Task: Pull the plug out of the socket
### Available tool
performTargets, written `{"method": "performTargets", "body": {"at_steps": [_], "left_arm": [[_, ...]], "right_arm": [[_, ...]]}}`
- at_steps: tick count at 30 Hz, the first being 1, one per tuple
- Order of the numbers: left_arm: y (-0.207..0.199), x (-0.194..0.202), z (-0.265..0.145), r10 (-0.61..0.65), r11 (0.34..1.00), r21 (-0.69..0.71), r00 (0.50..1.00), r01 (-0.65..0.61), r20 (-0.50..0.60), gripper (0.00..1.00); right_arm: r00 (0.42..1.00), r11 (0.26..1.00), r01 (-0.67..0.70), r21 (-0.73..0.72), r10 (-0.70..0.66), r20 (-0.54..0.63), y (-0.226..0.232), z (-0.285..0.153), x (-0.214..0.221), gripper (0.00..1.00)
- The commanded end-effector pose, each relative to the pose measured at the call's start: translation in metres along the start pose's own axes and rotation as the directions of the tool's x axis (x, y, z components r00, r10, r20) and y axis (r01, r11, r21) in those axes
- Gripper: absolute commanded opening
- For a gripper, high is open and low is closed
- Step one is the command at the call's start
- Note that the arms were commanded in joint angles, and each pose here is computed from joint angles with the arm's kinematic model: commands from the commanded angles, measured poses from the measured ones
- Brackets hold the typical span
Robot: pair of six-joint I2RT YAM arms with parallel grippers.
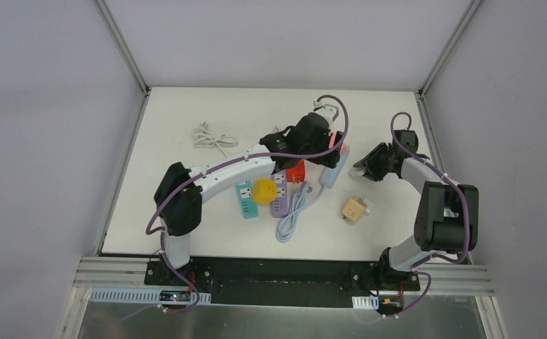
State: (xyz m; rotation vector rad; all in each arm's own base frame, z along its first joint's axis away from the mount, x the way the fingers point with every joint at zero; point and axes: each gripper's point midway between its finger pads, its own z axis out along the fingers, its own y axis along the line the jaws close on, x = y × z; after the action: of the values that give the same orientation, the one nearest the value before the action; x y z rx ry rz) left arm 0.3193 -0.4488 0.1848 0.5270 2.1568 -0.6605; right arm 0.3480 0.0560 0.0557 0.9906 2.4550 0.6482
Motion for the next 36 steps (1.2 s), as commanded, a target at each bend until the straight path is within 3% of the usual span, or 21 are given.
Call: {"method": "performTargets", "body": {"at_steps": [1,4,6,11,15,22,31,36], "left_arm": [[0.036,-0.039,-0.059,0.065,0.98,-0.194,0.995,-0.05,0.069,0.78],[0.062,-0.051,-0.091,0.098,0.939,-0.336,0.993,-0.07,0.069,0.86],[0.077,-0.058,-0.108,0.118,0.909,-0.409,0.99,-0.077,0.077,0.98],[0.101,-0.069,-0.131,0.093,0.887,-0.461,0.989,-0.031,0.112,0.99],[0.107,-0.07,-0.132,0.016,0.92,-0.39,0.994,0.029,0.111,0.99],[0.096,-0.076,-0.116,-0.051,0.976,-0.206,0.992,0.074,0.114,0.91],[0.087,-0.079,-0.05,-0.137,0.977,-0.154,0.987,0.149,0.086,0.83],[0.094,-0.074,-0.001,-0.188,0.968,-0.161,0.981,0.195,0.055,0.8]], "right_arm": [[0.996,0.997,0.033,-0.069,-0.027,0.086,0.014,-0.014,-0.015,0.48],[0.993,0.997,0.038,-0.064,-0.03,0.115,0.013,-0.018,-0.018,0.62],[0.989,0.998,0.038,-0.054,-0.03,0.142,0.012,-0.021,-0.022,0.68],[0.978,0.998,0.041,-0.041,-0.032,0.206,0.012,-0.034,-0.029,0.74],[0.967,0.999,0.042,-0.018,-0.036,0.251,0.012,-0.047,-0.035,0.74],[0.959,0.997,0.061,-0.045,-0.046,0.279,0.022,-0.061,-0.038,0.74],[0.994,0.954,0.085,-0.287,-0.061,0.092,0.084,-0.04,-0.007,0.74],[0.989,0.952,0.145,-0.268,-0.141,0.037,0.103,-0.015,0.003,0.74]]}}
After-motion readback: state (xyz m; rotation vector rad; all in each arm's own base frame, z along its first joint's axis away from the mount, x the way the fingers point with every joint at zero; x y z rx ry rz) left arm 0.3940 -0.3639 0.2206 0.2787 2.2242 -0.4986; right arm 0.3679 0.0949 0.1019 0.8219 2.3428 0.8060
